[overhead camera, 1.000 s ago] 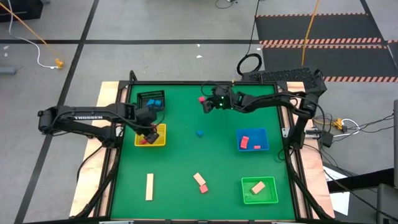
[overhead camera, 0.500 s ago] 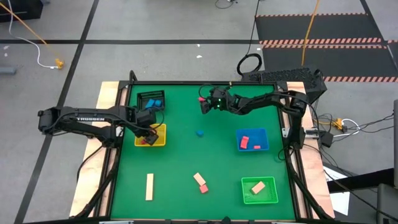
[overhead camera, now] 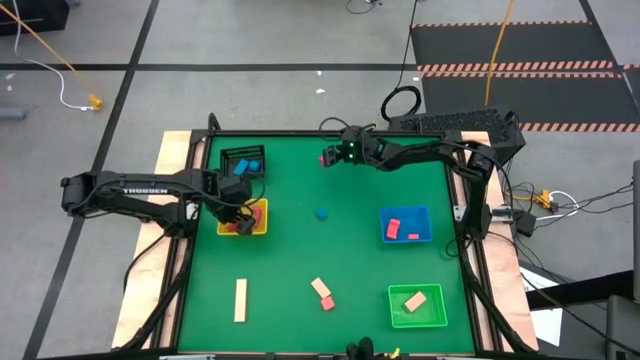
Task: Sort & place blocks by color
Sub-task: Put the red block into the yellow bin
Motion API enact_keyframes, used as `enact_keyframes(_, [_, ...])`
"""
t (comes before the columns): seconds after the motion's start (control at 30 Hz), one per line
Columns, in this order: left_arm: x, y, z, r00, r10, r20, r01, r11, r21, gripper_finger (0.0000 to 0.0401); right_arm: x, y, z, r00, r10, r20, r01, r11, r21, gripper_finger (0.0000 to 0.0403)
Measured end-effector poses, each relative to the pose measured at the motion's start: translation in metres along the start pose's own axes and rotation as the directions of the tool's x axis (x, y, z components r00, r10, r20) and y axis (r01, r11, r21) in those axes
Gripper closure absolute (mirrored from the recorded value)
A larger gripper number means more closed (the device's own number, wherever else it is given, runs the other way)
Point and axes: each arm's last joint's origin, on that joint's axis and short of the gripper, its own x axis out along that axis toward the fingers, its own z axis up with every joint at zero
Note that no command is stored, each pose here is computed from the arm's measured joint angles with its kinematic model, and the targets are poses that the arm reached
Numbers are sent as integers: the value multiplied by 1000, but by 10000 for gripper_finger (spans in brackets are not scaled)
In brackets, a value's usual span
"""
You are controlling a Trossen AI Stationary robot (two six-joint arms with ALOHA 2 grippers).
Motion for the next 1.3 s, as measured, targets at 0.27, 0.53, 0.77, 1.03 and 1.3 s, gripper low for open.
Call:
enact_keyframes(0.27, [-28, -23, 11, 993, -73, 94, 60, 990, 128, 34, 2, 6, 6, 1000, 0, 4, 0, 1000, -14, 128])
enact_keyframes(0.53, [-61, -47, 24, 950, -156, 271, 71, 952, 298, 34, 19, 2, -12, 1000, -24, -14, 24, 1000, -21, 128])
enact_keyframes(0.77, [-64, -61, 29, 903, -272, 333, 150, 925, 349, 34, 19, 1, -13, 999, -38, -29, 36, 999, -36, 128])
enact_keyframes(1.03, [-67, -59, 35, 882, -254, 397, 94, 920, 381, 34, 17, 10, -19, 999, -51, -3, 50, 995, -82, 128])
enact_keyframes(1.3, [-67, -58, 34, 888, -261, 379, 83, 900, 427, 34, 21, 8, -21, 996, -86, 32, 87, 995, -44, 128])
